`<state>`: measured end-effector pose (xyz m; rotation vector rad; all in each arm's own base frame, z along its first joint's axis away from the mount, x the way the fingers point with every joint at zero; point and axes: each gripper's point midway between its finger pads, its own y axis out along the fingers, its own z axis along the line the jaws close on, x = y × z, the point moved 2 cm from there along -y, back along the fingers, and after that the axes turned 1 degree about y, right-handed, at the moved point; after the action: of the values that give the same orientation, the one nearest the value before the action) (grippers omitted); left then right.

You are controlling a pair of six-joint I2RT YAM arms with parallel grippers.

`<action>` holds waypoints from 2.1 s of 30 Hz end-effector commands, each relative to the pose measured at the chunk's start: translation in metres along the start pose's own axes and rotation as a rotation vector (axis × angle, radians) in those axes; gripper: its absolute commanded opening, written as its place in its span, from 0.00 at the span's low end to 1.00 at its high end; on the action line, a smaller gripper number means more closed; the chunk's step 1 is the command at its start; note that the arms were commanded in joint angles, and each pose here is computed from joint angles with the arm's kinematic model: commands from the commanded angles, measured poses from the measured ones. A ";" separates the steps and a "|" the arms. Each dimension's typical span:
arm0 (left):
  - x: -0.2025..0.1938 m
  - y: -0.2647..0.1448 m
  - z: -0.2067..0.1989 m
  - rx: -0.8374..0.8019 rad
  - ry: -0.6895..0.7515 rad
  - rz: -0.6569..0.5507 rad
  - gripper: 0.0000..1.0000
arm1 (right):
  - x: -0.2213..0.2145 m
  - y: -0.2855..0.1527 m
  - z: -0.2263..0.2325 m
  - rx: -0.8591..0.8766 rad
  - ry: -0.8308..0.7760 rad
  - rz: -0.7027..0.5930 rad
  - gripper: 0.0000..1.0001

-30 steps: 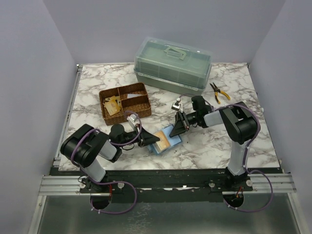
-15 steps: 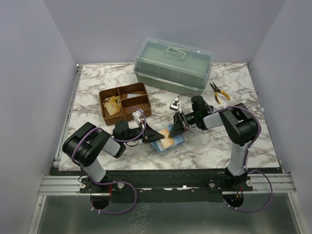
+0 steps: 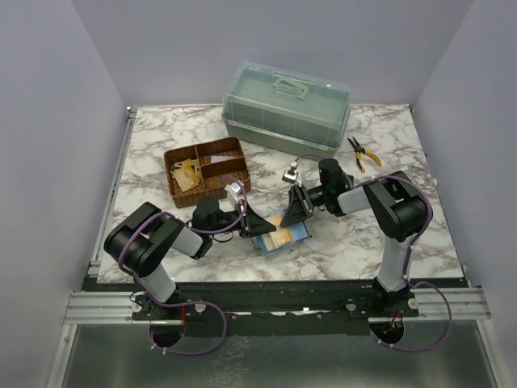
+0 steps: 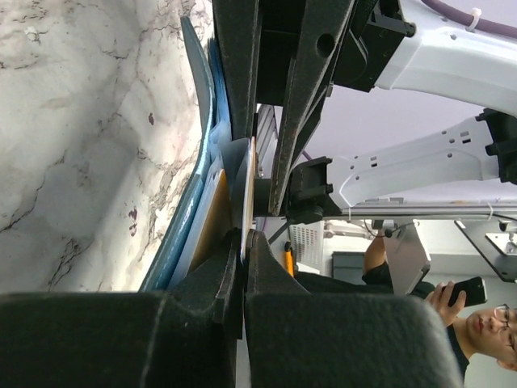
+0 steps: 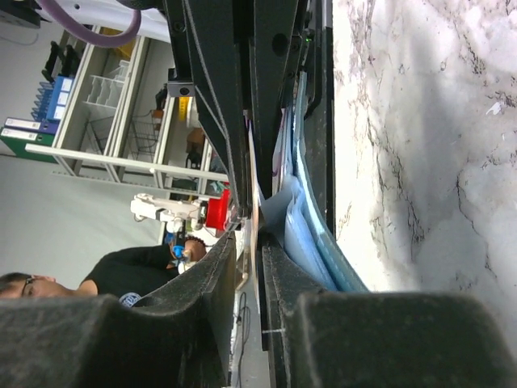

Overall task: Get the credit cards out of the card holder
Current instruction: Remove the credit card from the card holder.

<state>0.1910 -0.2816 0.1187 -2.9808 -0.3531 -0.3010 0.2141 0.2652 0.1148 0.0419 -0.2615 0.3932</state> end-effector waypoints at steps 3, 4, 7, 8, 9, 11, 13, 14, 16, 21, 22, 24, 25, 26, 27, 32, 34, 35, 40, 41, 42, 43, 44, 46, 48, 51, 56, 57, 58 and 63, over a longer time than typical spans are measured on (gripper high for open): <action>0.000 0.006 0.007 0.055 0.026 -0.001 0.00 | -0.007 0.002 0.004 0.050 -0.006 0.066 0.14; 0.000 0.006 0.007 0.059 0.027 0.000 0.00 | -0.007 0.002 0.004 0.051 -0.005 0.067 0.10; -0.003 0.003 0.009 0.071 0.030 0.007 0.00 | -0.006 0.001 0.005 0.054 -0.012 0.069 0.00; -0.005 0.000 0.011 0.077 0.030 0.009 0.00 | -0.006 0.001 0.006 0.055 -0.017 0.069 0.00; -0.005 -0.003 0.013 0.083 0.026 0.008 0.00 | -0.006 0.000 0.006 0.058 -0.020 0.069 0.00; -0.006 -0.010 0.016 0.089 0.017 0.005 0.00 | -0.005 0.000 0.006 0.057 -0.028 0.063 0.00; -0.006 -0.017 0.018 0.090 0.012 0.005 0.00 | -0.004 -0.001 0.006 0.054 -0.029 0.055 0.00; -0.007 -0.020 0.018 0.090 0.012 0.006 0.00 | -0.003 -0.002 0.006 0.050 -0.033 0.049 0.00; -0.008 -0.024 0.018 0.092 0.009 0.012 0.00 | -0.002 -0.002 0.006 0.045 -0.039 0.043 0.00; -0.010 -0.028 0.014 0.087 0.013 0.021 0.00 | 0.000 -0.004 0.004 0.037 -0.048 0.030 0.00; -0.010 -0.029 0.014 0.085 0.013 0.023 0.00 | 0.000 -0.004 0.004 0.035 -0.048 0.028 0.00; -0.010 -0.029 0.011 0.078 0.018 0.023 0.00 | 0.001 -0.005 0.004 0.034 -0.048 0.023 0.00; -0.010 -0.030 0.010 0.075 0.020 0.022 0.00 | 0.001 -0.006 0.004 0.033 -0.048 0.021 0.00; -0.010 -0.030 0.008 0.071 0.021 0.021 0.00 | 0.001 -0.007 0.004 0.031 -0.048 0.017 0.00; -0.010 -0.030 0.006 0.067 0.023 0.020 0.00 | 0.002 -0.008 0.004 0.030 -0.047 0.012 0.00; -0.009 -0.031 -0.001 0.049 0.029 0.018 0.00 | 0.002 -0.011 0.005 0.028 -0.052 0.007 0.00; -0.008 -0.031 -0.001 0.049 0.029 0.016 0.00 | 0.003 -0.011 0.006 0.026 -0.056 0.004 0.00; -0.008 -0.031 0.000 0.053 0.025 0.014 0.00 | 0.003 -0.011 0.006 0.026 -0.056 0.004 0.00; -0.008 -0.032 0.002 0.062 0.019 0.008 0.00 | 0.008 -0.020 0.004 0.022 -0.081 -0.023 0.00; -0.007 -0.032 0.004 0.068 0.014 0.000 0.00 | 0.010 -0.025 0.003 0.021 -0.086 -0.037 0.00; -0.006 -0.033 0.005 0.074 0.011 -0.006 0.00 | 0.013 -0.031 0.002 0.016 -0.097 -0.055 0.00; -0.005 -0.033 0.007 0.085 0.006 -0.013 0.00 | 0.015 -0.036 0.001 0.008 -0.099 -0.074 0.00; -0.003 -0.033 0.011 0.102 -0.002 -0.021 0.00 | 0.017 -0.040 0.002 0.003 -0.099 -0.089 0.00; -0.001 -0.031 0.019 0.138 -0.020 -0.023 0.00 | 0.020 -0.042 0.004 -0.010 -0.127 -0.101 0.00; 0.002 -0.028 0.027 0.160 -0.038 -0.025 0.00 | 0.022 -0.042 0.007 -0.024 -0.147 -0.108 0.00; 0.006 -0.023 0.031 0.177 -0.050 -0.027 0.00 | 0.024 -0.043 0.007 -0.051 -0.165 -0.119 0.00; 0.012 -0.011 0.040 0.212 -0.051 -0.027 0.00 | 0.026 -0.043 0.010 -0.067 -0.205 -0.120 0.00; 0.014 -0.007 0.041 0.215 -0.050 -0.025 0.00 | 0.026 -0.043 0.011 -0.066 -0.206 -0.120 0.00; 0.016 -0.003 0.042 0.220 -0.048 -0.025 0.01 | 0.025 -0.043 0.011 -0.066 -0.207 -0.119 0.00; 0.021 0.014 0.054 0.269 -0.069 -0.020 0.15 | 0.027 -0.043 0.012 -0.082 -0.231 -0.120 0.00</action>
<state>0.2112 -0.2728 0.0803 -2.7783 -0.3722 -0.1410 0.2504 0.2328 0.1246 0.0285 -0.4432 0.2572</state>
